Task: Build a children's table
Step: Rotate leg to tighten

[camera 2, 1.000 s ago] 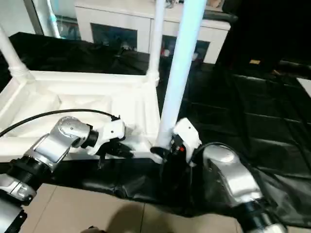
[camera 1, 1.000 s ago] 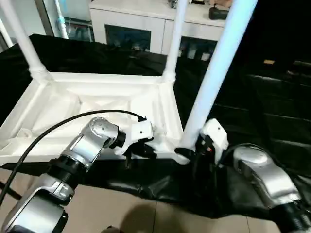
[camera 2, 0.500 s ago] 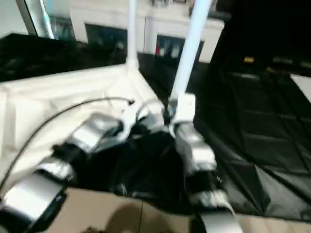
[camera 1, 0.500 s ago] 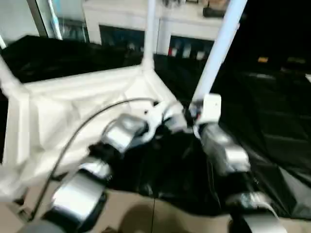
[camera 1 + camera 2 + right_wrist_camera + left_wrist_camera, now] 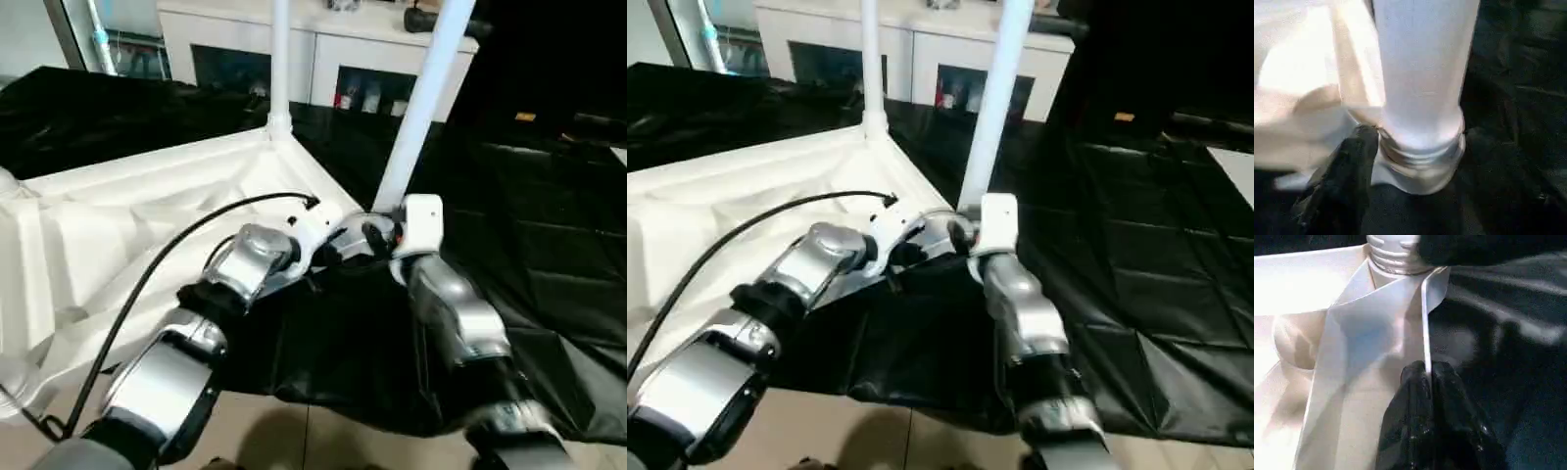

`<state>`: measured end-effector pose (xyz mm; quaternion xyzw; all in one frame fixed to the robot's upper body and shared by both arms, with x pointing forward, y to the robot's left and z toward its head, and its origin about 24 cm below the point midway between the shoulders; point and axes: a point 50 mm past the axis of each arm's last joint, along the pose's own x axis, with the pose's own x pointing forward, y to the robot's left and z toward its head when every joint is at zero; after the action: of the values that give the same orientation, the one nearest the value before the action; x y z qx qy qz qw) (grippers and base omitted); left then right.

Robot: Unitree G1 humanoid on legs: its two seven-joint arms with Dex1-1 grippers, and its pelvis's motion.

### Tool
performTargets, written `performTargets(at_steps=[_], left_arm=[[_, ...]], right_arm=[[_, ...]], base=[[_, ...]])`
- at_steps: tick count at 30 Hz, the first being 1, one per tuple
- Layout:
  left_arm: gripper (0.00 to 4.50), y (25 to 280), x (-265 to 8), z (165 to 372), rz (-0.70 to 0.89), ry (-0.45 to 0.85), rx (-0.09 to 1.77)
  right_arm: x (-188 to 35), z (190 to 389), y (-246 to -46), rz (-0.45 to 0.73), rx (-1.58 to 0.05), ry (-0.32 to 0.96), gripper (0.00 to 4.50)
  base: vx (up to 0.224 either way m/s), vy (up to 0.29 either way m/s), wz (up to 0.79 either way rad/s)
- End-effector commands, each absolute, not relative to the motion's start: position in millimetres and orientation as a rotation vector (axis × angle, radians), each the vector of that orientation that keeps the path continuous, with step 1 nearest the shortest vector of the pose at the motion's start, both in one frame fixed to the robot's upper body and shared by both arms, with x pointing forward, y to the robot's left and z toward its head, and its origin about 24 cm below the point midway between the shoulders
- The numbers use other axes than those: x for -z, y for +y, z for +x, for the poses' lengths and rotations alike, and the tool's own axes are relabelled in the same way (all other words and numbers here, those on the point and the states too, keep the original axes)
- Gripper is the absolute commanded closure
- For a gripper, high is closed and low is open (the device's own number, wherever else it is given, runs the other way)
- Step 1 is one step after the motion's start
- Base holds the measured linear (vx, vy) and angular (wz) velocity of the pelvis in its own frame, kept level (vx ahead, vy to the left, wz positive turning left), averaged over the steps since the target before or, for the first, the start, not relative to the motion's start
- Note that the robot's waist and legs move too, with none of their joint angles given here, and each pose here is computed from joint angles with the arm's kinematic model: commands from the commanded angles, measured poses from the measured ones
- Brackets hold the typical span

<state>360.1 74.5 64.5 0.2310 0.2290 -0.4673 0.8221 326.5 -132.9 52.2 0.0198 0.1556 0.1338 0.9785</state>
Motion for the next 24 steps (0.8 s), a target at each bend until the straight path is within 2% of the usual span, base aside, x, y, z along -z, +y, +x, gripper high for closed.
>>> performTargets(at_steps=[1, 4, 5, 6, 8, 11, 15, 24], left_arm=[[4.5, 84.1, -56.5, 352.2, 0.524, 0.51, 1.054], [4.5, 89.5, -54.6, 343.7, 0.529, 0.512, 1.154], [4.5, 97.6, -52.6, 329.9, 0.546, 0.529, 1.309], [4.5, 100.9, -51.6, 324.8, 0.545, 0.548, 1.359], [4.5, 106.3, -52.2, 317.7, 0.568, 0.554, 1.425], [4.5, 109.8, -53.3, 312.0, 0.576, 0.567, 1.47], [4.5, 113.4, -53.6, 308.9, 0.602, 0.581, 1.479], [4.5, 110.9, -54.5, 308.4, 0.603, 0.581, 1.48]], right_arm=[[-59.2, 318.3, -145.1, -0.008, -0.358, 0.311, 1.05], [-60.3, 308.6, -157.0, -0.061, -0.459, 0.325, 0.84], [-64.2, 297.7, -168.3, -0.102, -0.589, 0.328, 0.73], [-65.8, 293.5, -171.5, -0.115, -0.636, 0.331, 0.63], [-67.4, 285.1, -177.7, -0.173, -0.723, 0.343, 0.63], [-67.3, 278.3, -180.6, -0.198, -0.799, 0.359, 0.63], [-65.0, 273.4, -174.3, -0.178, -0.903, 0.369, 0.63], [-58.8, 281.3, -154.6, -0.16, -0.956, 0.347, 0.63]], base=[[0.0, 0.0, 0.0], [0.0, 0.0, 0.0], [0.0, 0.0, 0.0], [0.0, 0.0, 0.0], [0.0, 0.0, 0.0], [0.0, 0.0, 0.0], [0.0, 0.0, 0.0], [0.0, 0.0, 0.0]])
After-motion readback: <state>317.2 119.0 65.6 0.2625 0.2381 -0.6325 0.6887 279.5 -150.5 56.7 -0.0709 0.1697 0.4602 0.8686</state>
